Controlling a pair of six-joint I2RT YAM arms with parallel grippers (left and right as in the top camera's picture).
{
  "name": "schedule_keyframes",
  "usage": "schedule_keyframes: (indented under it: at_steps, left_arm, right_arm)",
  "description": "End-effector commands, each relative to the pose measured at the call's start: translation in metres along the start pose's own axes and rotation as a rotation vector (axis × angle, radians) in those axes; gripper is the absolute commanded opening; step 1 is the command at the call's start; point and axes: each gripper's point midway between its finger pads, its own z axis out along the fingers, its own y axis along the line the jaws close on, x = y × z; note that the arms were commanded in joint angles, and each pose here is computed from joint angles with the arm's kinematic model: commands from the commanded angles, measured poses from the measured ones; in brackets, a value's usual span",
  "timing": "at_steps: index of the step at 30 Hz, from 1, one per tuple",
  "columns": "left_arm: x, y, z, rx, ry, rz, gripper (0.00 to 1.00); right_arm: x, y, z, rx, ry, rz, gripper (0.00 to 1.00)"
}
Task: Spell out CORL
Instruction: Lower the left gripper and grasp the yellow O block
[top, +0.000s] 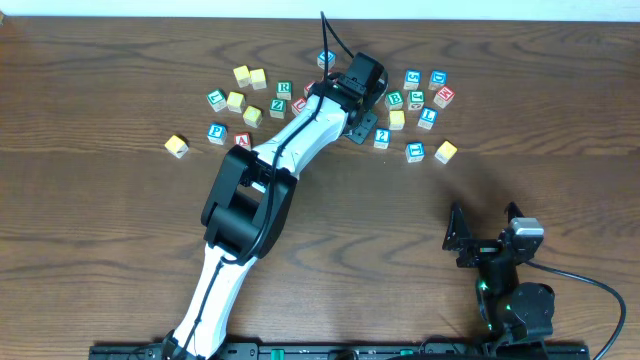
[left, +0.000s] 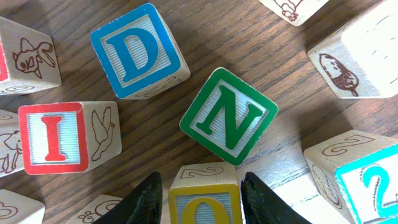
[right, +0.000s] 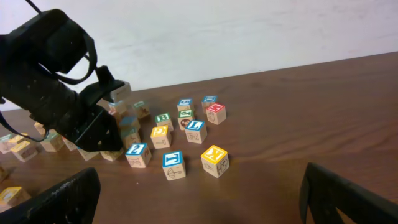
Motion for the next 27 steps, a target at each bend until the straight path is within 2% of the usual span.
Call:
schedule_keyframes:
  at_steps: [1,14,18,27]
  left_arm:
    - [0.01,0.002,0.008,-0.004,0.028,-0.019,0.41]
    - [0.015,0.001,0.012,-0.004,0.042,-0.018,0.41]
    - [0.014,0.001,0.012,-0.004,0.038,-0.018,0.37]
    - [-0.001,0.017,-0.025,-0.086,-0.002,-0.096,0.36]
  right_arm:
    - [0.0,-0.005,0.0,0.02,-0.004,-0.013,0.99]
    - [0.0,-0.005,0.0,0.02,-0.004,-0.013,0.99]
    - [0.0,-0.005,0.0,0.02,-0.004,-0.013,0.99]
    - [0.0,-0.005,0.0,0.02,-0.004,-0.013,0.99]
